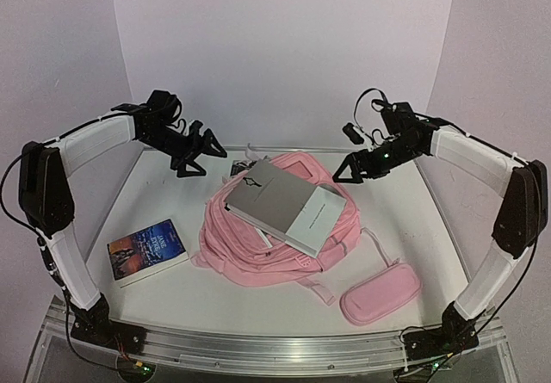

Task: Pack the student bag
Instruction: Place the book in the student bag, then adjust the book in the student bag.

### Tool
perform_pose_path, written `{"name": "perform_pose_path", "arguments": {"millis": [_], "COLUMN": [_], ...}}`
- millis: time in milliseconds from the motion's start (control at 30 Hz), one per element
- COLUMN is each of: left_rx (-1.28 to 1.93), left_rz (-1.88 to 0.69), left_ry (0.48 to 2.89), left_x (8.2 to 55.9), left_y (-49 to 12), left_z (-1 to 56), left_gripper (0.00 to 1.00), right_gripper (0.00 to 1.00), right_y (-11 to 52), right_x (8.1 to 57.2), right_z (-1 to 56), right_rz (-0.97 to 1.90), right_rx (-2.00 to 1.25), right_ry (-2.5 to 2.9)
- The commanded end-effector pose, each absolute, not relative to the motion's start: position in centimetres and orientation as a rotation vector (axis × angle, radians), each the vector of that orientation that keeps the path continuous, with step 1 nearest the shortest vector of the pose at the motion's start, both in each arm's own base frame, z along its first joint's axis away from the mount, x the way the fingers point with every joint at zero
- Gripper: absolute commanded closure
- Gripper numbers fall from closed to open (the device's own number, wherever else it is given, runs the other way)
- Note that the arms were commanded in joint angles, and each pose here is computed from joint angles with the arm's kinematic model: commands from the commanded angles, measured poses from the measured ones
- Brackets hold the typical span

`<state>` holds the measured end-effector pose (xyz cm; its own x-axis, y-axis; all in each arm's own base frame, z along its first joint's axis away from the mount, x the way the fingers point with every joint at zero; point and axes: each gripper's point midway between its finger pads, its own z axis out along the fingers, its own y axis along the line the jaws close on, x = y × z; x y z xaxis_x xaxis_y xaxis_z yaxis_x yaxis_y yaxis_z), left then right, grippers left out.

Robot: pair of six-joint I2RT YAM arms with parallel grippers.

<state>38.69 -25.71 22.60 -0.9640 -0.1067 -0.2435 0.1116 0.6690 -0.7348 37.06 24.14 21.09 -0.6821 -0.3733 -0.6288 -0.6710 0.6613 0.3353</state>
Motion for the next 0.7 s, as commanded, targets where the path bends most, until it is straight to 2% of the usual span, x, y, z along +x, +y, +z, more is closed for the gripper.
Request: {"name": "perform_pose_path", "arguments": {"millis": [0,233,667], "left_rx": [0.13,0.17,0.173], "left_rz": [-1.241,-1.253,-1.224], "left_ry": [2.611,2.702,2.693], "left_x": [38.5,36.2,36.7], "left_y": [-27.3,-28.7,-29.1], "left_z": [23.0,20.6,20.0], "left_gripper": [0.12,0.17,0.17], "right_gripper": [0.08,0.12,0.13], "right_y": [23.9,23.8,23.5], "right_x": [34.1,35.4,33.1], "right_z": [18.7,15.5,12.7], "right_rz": [0.986,0.967,1.039], "right_rx": [-0.74,-0.749,-0.739], "right_ry": [2.492,2.557,2.655]}}
